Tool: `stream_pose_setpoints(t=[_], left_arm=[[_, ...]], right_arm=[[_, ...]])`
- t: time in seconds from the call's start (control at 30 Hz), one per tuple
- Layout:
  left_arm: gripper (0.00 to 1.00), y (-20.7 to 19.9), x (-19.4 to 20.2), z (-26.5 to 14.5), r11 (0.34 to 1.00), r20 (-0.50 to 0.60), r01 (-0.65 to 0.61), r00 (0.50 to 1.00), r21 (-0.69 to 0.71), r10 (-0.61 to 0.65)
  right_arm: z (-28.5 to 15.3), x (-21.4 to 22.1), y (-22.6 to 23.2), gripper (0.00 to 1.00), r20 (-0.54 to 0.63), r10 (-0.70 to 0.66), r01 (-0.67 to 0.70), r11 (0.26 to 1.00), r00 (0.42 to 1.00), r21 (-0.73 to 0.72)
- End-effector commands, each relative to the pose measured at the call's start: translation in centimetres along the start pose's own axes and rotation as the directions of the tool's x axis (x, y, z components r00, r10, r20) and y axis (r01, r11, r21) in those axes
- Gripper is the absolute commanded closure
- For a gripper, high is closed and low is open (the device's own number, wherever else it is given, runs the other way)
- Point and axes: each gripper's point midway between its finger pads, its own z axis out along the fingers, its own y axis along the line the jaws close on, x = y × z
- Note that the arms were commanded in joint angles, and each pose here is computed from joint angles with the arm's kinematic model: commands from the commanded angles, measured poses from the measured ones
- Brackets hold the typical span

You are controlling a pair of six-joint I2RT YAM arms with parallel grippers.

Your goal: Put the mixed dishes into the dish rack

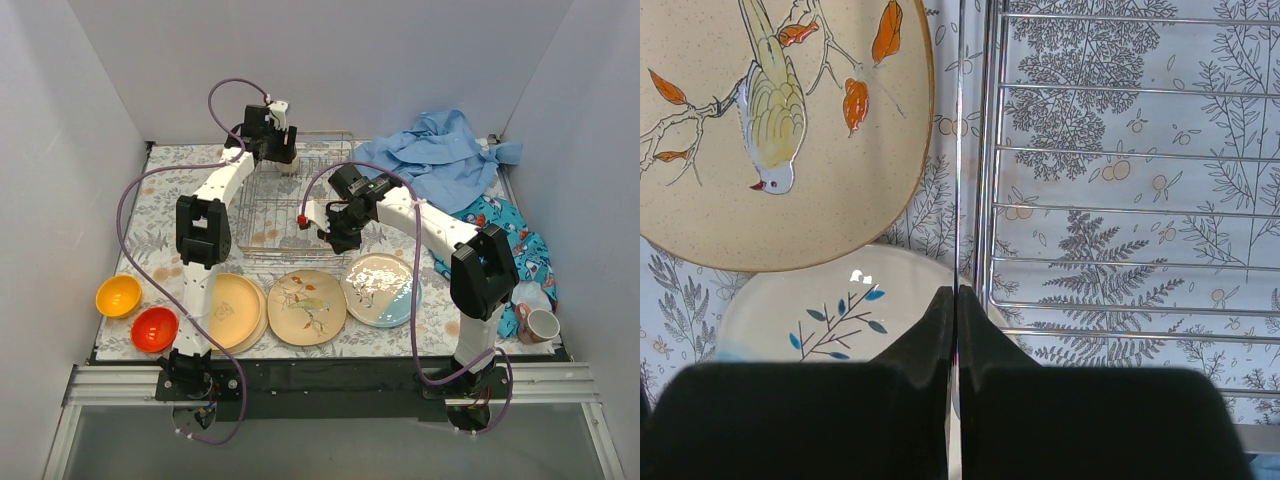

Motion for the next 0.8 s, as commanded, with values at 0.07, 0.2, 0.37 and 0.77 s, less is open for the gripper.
stream_pose_setpoints(t=[0.07,0.2,0.37,0.77], left_arm=[[0.73,0.7,-0.6,0.4,1.0,0.017,-0.019,1.0,-0.018,0.019],[0.43,0.3,-1.9,-0.6,1.0,0.067,0.011,0.998,-0.015,-0.01],[0.29,-0.3,-7.8,-4.6,1.0,0.213,0.006,0.977,-0.018,-0.002],[0.02,-1.1,-8.9,-10.5,0.999,0.208,0.027,0.978,-0.026,-0.021]], right_arm=[[-0.4,1.5,1.7,0.99,-0.048,0.03,-0.032,0.999,0.998,-0.041],[-0.7,1.5,1.6,0.81,-0.055,0.047,-0.048,0.999,0.997,-0.025],[-2.3,0.4,0.7,0.59,-0.037,0.062,-0.061,0.997,0.997,0.04],[-4.7,-0.3,0.0,0.45,-0.021,0.15,-0.146,0.981,0.989,0.132]])
